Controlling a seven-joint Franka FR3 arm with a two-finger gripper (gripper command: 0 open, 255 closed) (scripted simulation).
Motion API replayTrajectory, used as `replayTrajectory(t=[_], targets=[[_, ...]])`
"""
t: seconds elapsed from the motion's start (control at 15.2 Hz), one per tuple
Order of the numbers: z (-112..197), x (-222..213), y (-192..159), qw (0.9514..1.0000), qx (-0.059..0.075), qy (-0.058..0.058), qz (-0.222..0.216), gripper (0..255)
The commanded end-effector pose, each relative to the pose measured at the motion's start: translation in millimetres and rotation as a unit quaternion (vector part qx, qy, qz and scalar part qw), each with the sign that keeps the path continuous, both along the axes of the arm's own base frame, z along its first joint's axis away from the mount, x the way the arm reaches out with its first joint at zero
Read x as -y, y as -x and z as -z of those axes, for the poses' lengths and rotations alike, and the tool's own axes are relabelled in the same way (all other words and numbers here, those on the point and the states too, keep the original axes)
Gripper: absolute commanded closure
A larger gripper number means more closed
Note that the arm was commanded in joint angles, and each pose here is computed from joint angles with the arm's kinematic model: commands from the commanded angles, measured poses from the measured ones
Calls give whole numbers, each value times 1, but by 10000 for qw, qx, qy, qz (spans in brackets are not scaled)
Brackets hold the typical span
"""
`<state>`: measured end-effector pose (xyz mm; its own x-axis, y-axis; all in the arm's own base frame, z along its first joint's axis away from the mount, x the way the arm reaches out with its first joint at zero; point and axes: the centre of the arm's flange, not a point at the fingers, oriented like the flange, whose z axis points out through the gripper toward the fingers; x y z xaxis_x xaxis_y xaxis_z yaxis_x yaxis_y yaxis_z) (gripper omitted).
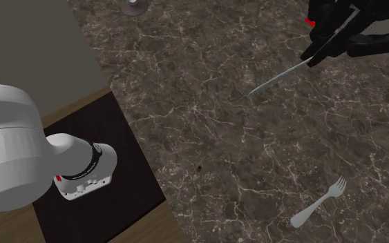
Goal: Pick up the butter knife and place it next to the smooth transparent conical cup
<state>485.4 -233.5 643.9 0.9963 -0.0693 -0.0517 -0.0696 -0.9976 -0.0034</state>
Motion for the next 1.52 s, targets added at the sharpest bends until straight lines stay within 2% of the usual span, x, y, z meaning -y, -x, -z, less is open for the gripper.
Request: replayTrajectory(t=[0.0,1.45], targets=[[0,-24,8,10000,-1,2,2,255],[0,-295,113,10000,-1,2,2,255]])
